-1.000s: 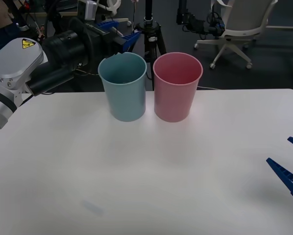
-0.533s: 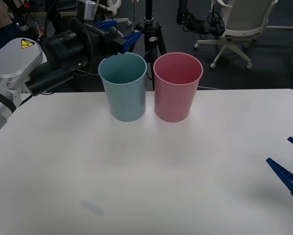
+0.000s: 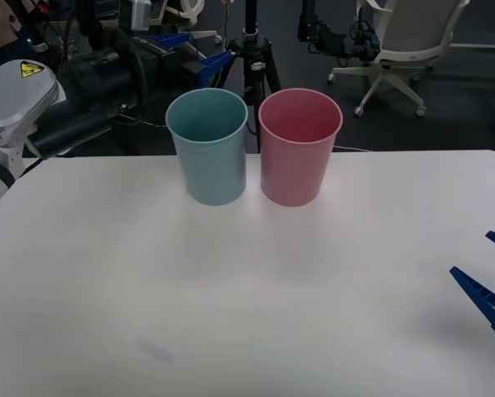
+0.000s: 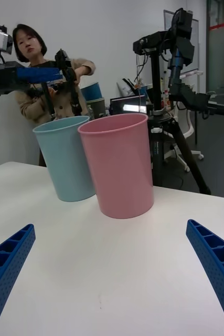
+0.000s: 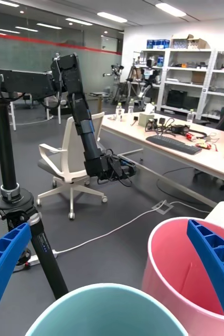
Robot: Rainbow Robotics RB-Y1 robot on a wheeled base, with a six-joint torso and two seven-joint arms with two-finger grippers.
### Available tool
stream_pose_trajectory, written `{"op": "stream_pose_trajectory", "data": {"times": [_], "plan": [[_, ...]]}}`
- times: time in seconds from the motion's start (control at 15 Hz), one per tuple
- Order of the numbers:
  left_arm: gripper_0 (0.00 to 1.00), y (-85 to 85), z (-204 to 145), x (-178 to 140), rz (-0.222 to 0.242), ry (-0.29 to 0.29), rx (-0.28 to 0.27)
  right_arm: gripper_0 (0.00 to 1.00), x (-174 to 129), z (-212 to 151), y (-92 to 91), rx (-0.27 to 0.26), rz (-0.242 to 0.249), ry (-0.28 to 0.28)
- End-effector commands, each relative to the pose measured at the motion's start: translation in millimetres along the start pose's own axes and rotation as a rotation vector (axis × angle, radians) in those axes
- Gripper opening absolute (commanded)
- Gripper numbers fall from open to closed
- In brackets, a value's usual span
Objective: Grasp the object on the table and drop it into the matching bin: aluminum can to the light blue bin, PET bottle to the pink bin.
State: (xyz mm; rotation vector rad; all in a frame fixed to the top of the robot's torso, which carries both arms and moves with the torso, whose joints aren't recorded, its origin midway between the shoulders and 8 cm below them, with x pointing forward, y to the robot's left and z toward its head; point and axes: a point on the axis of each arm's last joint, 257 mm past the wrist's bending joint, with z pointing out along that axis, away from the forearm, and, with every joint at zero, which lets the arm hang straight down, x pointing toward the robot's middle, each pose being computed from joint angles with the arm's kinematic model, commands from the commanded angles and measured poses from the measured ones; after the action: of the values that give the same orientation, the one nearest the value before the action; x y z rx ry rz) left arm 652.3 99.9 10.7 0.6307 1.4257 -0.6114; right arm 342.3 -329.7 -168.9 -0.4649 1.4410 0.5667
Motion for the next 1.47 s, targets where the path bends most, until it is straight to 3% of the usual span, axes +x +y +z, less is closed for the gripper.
{"op": "stream_pose_trajectory", "data": {"times": [0.07,0.33,0.6,1.0,1.27,1.47], "plan": [[1.00,1.5,-16,-3,-0.002,-0.004,0.022,1.00,0,0,0.0,0.000,0.000,0.000],[1.00,-2.1,-54,-9,-0.003,-0.020,0.046,1.00,0,0,0.0,0.000,0.000,0.000],[1.00,-8.4,-106,-1,0.042,-0.015,0.062,1.00,0,0,0.0,0.000,0.000,0.000],[1.00,-13.7,-163,12,0.118,-0.011,0.036,1.00,0,0,0.0,0.000,0.000,0.000],[1.00,-20.2,-186,29,0.081,-0.010,0.029,1.00,0,0,0.0,0.000,0.000,0.000],[1.00,-26.4,-208,44,0.099,-0.012,0.024,1.00,0,0,0.0,0.000,0.000,0.000]]}}
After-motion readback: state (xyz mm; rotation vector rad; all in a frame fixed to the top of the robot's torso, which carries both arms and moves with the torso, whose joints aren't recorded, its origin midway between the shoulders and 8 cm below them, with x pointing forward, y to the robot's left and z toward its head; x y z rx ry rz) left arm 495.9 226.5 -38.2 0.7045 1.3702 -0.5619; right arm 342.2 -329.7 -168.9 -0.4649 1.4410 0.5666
